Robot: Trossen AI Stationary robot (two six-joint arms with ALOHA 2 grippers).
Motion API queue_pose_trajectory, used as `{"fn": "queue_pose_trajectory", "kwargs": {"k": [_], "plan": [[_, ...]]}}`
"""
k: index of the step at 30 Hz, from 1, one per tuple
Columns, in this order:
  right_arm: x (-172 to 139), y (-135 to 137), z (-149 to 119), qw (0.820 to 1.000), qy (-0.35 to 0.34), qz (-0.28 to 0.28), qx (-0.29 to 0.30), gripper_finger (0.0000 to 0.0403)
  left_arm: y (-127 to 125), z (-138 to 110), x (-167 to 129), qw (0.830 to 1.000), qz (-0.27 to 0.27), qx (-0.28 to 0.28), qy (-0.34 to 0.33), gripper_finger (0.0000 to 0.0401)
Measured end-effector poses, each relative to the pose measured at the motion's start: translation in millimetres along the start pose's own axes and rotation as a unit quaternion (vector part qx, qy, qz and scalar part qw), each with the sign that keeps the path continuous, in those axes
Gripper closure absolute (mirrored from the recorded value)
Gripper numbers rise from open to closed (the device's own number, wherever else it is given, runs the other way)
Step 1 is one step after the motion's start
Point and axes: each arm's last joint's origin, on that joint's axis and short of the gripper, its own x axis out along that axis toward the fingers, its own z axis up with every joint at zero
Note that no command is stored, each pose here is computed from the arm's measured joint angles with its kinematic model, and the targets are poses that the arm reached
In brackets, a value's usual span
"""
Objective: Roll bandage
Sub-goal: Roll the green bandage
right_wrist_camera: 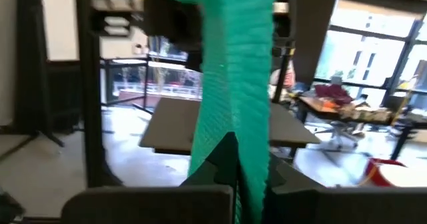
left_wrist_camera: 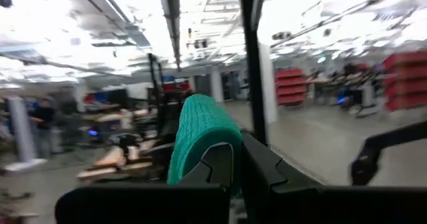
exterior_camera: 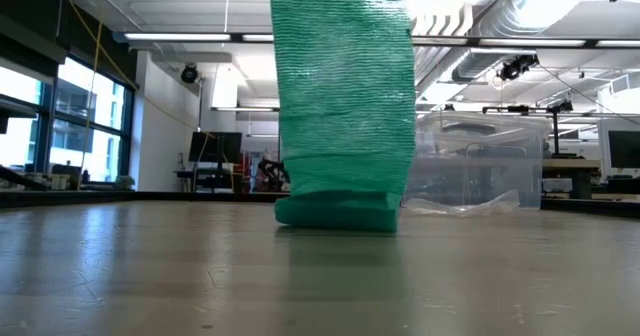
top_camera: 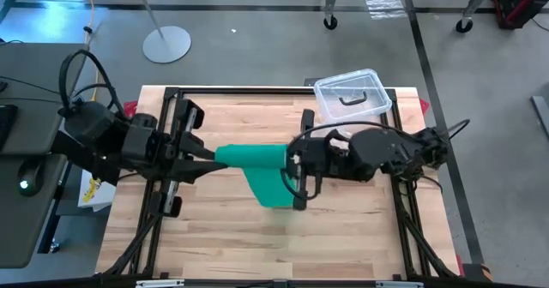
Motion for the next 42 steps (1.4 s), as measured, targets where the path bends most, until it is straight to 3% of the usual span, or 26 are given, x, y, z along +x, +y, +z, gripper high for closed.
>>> {"fn": "queue_pose_trajectory", "kwargs": {"k": [6,11,16,22,35,38,42], "plan": [[10.3,-22.4,-2.0,0.999,-0.004,-0.032,-0.010,0.0403,-5.0,-2.0,6.5,0.997,-0.060,-0.047,-0.021,0.0394],[13.3,-28.9,-3.3,0.999,-0.004,-0.032,-0.004,0.0403,-4.7,-5.4,11.0,0.999,-0.033,-0.020,-0.017,0.0394],[7.1,-12.3,-4.3,1.000,0.007,0.010,-0.002,0.0403,-0.5,-1.8,6.9,1.000,0.000,0.015,-0.015,0.0394],[-2.0,5.2,-0.4,1.000,0.002,0.022,0.013,0.0403,4.4,2.6,-0.7,0.999,0.012,0.034,-0.008,0.0394],[-5.5,12.5,0.8,0.995,0.003,0.040,0.089,0.0402,7.6,-4.1,-4.9,0.996,0.043,0.070,0.046,0.0394],[-5.5,12.5,1.0,0.995,0.002,0.042,0.090,0.0391,7.4,-4.8,-5.0,0.995,0.042,0.080,0.050,0.0394],[-5.5,13.6,2.9,0.991,-0.007,0.064,0.119,0.0345,7.4,-4.8,-5.0,0.993,0.041,0.097,0.051,0.0394]]}}
